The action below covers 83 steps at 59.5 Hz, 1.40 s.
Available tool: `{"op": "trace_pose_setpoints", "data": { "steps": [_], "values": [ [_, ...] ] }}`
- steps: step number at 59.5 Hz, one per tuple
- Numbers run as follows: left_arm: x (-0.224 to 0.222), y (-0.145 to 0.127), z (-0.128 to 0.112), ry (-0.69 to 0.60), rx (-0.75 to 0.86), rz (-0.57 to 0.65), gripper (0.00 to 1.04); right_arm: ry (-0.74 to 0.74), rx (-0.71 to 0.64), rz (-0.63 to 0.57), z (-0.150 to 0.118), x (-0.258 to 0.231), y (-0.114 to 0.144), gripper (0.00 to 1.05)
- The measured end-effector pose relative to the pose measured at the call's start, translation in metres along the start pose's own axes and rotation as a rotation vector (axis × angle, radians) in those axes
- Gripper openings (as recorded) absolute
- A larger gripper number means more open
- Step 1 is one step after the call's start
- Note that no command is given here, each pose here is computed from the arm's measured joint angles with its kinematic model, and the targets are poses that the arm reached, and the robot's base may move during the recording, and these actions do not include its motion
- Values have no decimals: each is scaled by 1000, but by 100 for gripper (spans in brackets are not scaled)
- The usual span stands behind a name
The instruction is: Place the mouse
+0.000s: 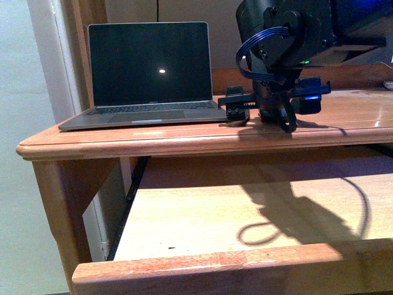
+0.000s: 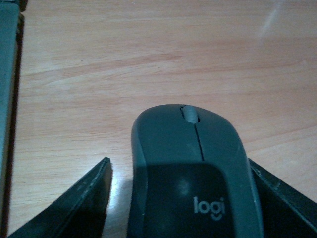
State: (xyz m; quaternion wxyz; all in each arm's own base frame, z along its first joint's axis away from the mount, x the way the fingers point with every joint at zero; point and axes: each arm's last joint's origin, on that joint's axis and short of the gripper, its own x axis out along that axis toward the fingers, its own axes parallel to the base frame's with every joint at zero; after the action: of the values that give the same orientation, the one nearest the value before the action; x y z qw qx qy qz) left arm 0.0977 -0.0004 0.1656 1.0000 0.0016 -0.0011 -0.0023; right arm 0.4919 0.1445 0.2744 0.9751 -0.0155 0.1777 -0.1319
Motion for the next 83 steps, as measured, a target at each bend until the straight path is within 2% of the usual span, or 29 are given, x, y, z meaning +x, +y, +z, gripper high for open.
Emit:
{"op": "trace_pose_setpoints", "data": {
  "steps": [4, 12, 18, 23, 25, 33, 37, 38, 41, 48, 57, 67, 83],
  "values": [
    [0, 0, 0, 0, 0, 0, 97, -10, 30, 36, -2, -5, -5, 98],
    [0, 0, 0, 0, 0, 0, 97, -70, 84, 123, 2, -30, -36, 97],
    [0, 0, 0, 0, 0, 0, 97, -142, 128, 182, 12, -66, -76, 97],
    [0, 0, 0, 0, 0, 0, 97, -224, 135, 243, 12, -113, -126, 97],
    [0, 0, 0, 0, 0, 0, 97, -233, 120, 277, 0, -135, -149, 97],
    [0, 0, 0, 0, 0, 0, 97, -172, 24, 377, -58, -173, -189, 97],
    [0, 0, 0, 0, 0, 0, 97, -106, -19, 427, -96, -187, -205, 97],
    [0, 0, 0, 0, 0, 0, 97, -74, -37, 452, -115, -194, -211, 97],
    [0, 0, 0, 0, 0, 0, 97, -28, -61, 472, -146, -205, -223, 97],
    [0, 0, 0, 0, 0, 0, 97, 31, -96, 478, -184, -216, -232, 97],
    [0, 0, 0, 0, 0, 0, 97, 71, -138, 473, -208, -217, -226, 97],
    [0, 0, 0, 0, 0, 0, 97, 39, -163, 473, -207, -207, -206, 97],
    [0, 0, 0, 0, 0, 0, 97, 23, -167, 451, -193, -170, -156, 97]
  ]
}}
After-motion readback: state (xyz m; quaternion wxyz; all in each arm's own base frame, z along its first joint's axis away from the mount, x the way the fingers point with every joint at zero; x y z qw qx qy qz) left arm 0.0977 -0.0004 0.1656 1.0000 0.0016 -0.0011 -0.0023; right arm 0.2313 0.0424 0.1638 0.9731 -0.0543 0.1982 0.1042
